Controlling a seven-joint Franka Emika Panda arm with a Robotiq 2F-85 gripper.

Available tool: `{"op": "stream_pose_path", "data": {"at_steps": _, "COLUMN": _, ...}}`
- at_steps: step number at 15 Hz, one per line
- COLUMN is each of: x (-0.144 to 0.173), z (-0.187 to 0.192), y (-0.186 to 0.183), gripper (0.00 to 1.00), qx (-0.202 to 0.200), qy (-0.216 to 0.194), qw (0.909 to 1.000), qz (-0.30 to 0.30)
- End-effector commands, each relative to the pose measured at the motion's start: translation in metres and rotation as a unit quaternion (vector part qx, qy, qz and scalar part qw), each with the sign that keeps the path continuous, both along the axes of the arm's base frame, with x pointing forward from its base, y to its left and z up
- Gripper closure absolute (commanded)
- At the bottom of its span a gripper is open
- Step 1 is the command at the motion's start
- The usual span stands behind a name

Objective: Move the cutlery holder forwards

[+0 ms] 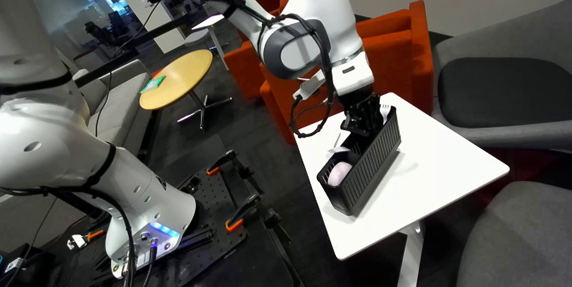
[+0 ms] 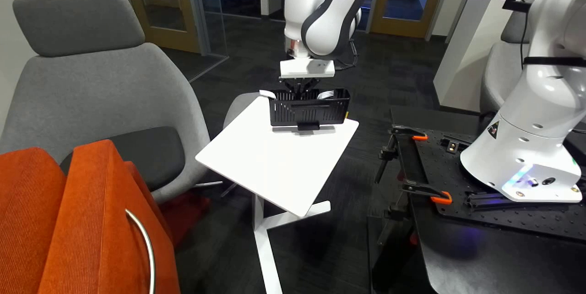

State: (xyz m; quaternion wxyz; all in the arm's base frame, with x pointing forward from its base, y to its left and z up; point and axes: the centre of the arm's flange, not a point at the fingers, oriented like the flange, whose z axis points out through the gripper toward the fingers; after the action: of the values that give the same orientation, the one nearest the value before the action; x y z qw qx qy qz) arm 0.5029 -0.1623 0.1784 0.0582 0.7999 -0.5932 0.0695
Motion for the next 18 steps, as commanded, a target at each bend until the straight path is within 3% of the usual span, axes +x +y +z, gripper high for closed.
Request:
{"op": "stream_pose_path", "data": {"at_steps": 1, "x": -0.017, "z": 0.001, "y": -0.007, "gripper": 0.99, "qx": -0.002, "qy": -0.013, "qw": 0.9998, "qz": -0.016}}
{"op": "stream_pose_path", "data": {"at_steps": 8, "x": -0.019, "z": -0.017, "y": -0.024, "gripper": 0.99, "qx": -0.016, "qy": -0.039, "qw": 0.999, "qz": -0.013}}
{"op": "stream_pose_path", "data": {"at_steps": 15, "x": -0.018, "z": -0.035, "y": -0.041, "gripper": 0.99, "qx": 0.009, "qy": -0.059, "qw": 0.9982, "qz": -0.008}}
{"op": "stream_pose_path", "data": {"at_steps": 16, "x": -0.018, "z": -0.034, "y": -0.043, "gripper": 0.97, "qx": 0.012, "qy": -0.06, "qw": 0.9981, "qz": -0.006}}
{"op": "stream_pose_path", "data": {"at_steps": 17, "x": -0.018, "z": -0.033, "y": -0.044, "gripper": 0.72, "qx": 0.015, "qy": -0.059, "qw": 0.9981, "qz": -0.004}}
{"op": "stream_pose_path", "data": {"at_steps": 18, "x": -0.018, "z": -0.032, "y": -0.046, "gripper": 0.7, "qx": 0.017, "qy": -0.06, "qw": 0.9981, "qz": -0.002}}
